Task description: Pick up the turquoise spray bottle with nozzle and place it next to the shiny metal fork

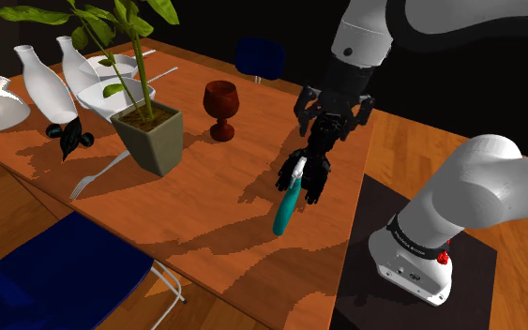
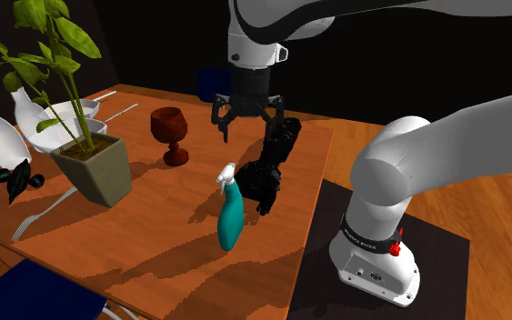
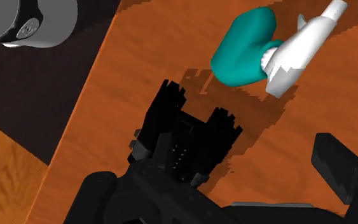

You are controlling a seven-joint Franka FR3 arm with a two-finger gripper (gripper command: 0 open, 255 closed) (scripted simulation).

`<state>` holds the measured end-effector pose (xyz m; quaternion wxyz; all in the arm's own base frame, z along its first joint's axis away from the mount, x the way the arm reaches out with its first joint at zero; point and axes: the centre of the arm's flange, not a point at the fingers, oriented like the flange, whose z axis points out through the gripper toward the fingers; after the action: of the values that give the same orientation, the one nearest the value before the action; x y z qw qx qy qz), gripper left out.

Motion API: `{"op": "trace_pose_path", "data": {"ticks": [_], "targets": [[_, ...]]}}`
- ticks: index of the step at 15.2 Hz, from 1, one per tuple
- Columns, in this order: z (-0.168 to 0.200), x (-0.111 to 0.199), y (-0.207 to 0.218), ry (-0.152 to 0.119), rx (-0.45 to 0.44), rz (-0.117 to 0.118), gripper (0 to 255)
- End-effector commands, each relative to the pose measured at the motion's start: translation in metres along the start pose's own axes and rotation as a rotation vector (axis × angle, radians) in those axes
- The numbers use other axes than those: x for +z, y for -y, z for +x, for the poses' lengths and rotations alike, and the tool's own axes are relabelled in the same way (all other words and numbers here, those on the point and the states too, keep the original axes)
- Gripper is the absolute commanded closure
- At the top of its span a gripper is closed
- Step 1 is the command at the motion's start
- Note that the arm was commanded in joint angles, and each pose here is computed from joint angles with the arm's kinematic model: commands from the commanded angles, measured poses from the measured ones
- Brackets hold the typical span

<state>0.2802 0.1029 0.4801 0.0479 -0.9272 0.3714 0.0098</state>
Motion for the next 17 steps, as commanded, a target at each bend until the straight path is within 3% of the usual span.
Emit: {"op": "trace_pose_path", "data": {"ticks": [1, 3, 11, 17], "targets": [[-0.011, 0.018, 0.015, 0.002, 0.130, 0.015, 0], [-0.016, 0.031, 0.027, 0.003, 0.218, 0.025, 0], [-0.016, 0.071, 0.028, 0.003, 0.218, 0.025, 0], [-0.016, 0.071, 0.028, 0.003, 0.218, 0.025, 0]]}}
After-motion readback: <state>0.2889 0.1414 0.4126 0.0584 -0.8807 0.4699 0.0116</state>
